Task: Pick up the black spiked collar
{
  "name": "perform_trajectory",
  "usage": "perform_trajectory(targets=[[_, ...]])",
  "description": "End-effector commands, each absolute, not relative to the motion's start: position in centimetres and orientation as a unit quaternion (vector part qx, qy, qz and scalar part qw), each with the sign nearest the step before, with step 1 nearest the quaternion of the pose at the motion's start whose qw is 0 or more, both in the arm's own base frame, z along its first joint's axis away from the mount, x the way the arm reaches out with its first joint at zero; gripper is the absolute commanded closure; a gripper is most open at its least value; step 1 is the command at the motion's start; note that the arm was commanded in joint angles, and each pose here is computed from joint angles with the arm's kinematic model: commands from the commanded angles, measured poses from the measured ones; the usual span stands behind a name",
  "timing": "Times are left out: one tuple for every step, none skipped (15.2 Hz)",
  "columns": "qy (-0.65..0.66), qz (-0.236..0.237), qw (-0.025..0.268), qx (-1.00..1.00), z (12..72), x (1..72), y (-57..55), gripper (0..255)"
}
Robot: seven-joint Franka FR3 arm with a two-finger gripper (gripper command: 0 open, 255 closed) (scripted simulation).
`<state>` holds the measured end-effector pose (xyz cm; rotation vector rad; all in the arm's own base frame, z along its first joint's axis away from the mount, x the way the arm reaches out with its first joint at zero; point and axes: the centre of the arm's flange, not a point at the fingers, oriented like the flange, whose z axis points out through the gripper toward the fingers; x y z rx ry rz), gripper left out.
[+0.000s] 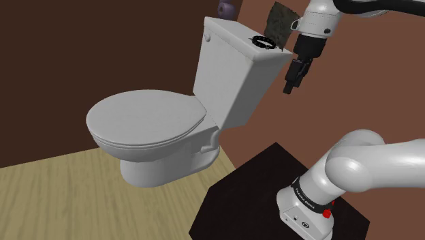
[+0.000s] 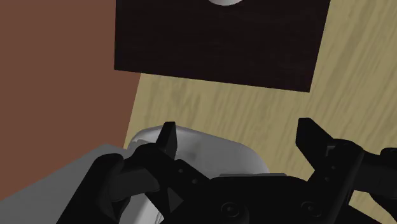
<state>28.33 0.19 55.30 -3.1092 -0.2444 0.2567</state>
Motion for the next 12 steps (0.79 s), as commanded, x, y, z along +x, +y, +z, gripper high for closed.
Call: perform_trajectory(targets=[[-0.078, 0.082, 0.006, -0.994, 55.3, 28.3, 0.2, 0], [-0.075, 0.076, 0.011, -0.994, 55.6, 29.4, -0.4, 0], [-0.071, 0.070, 0.016, -0.995, 55.9, 30.4, -1.1, 0], [-0.067, 0.064, 0.021, -0.995, 56.2, 31.4, -1.7, 0], [-0.064, 0.058, 0.026, -0.996, 56.5, 32.4, -2.4, 0], [-0.060, 0.052, 0.031, -0.996, 56.9, 33.4, -3.1, 0], [-0.057, 0.046, 0.036, -0.997, 57.2, 34.4, -3.8, 0], [-0.053, 0.041, 0.041, -0.997, 57.5, 35.4, -4.5, 0], [-0.049, 0.035, 0.047, -0.997, 57.8, 36.4, -5.2, 0], [-0.046, 0.029, 0.052, -0.997, 58.2, 37.4, -5.9, 0], [-0.042, 0.023, 0.057, -0.997, 58.5, 38.3, -6.6, 0], [-0.038, 0.017, 0.062, -0.997, 58.8, 39.3, -7.4, 0]])
